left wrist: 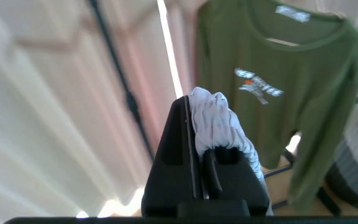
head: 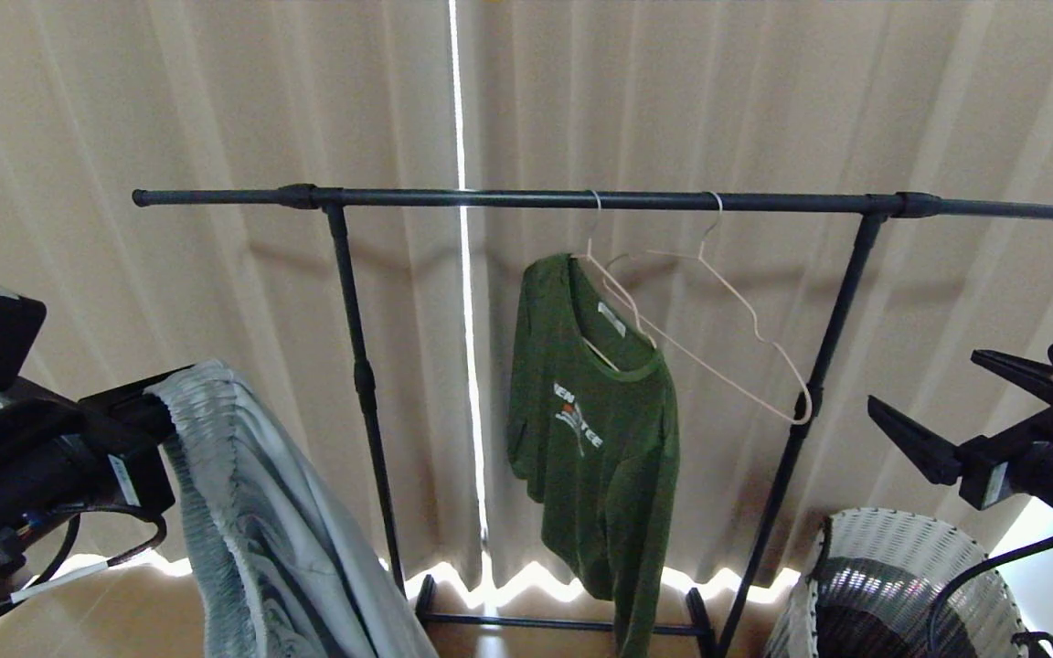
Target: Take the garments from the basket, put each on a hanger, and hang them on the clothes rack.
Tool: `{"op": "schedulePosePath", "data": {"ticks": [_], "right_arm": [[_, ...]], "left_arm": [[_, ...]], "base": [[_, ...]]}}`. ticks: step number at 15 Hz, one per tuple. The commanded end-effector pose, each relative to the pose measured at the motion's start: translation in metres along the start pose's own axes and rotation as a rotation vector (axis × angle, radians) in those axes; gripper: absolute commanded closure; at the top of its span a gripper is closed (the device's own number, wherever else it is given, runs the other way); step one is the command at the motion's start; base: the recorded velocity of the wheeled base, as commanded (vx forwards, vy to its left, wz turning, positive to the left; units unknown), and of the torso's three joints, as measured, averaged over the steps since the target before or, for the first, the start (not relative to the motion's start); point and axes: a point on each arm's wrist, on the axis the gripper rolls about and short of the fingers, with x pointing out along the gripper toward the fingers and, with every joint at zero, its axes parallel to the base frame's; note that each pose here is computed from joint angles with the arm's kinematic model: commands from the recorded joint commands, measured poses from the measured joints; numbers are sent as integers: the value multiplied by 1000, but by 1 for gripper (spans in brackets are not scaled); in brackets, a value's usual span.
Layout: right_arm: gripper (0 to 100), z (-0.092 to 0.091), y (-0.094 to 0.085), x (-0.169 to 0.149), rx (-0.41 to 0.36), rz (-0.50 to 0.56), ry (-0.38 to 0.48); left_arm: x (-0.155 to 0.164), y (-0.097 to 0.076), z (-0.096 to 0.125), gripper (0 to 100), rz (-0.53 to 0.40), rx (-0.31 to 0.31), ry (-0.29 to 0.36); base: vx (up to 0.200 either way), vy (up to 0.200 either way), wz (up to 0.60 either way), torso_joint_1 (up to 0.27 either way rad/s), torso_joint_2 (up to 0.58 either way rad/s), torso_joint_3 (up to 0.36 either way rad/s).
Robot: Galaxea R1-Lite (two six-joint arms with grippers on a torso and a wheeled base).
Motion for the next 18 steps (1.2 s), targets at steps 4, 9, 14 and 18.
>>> {"op": "schedulePosePath", "data": {"ticks": [4,9,14,18], "right_arm": [[0,8,-3,3,-2,-11,-30],[0,17,-17,9,2,-47,25],[0,30,-20,-2,22,-7,167],[0,41,-23,-3,33,28,258]], "left_arm": [[0,-1,-2,100,4,3,-28],[1,-1,-2,100,-3,0,-27],[1,-11,-2,100,-60,0,-29],[-3,-32,-13,100,-185,15,3]], "base": [[0,0,0,0,0,0],[40,0,0,0,0,0],[200,0,0,-3,-2,0],[150,0,0,1,4,3]]}}
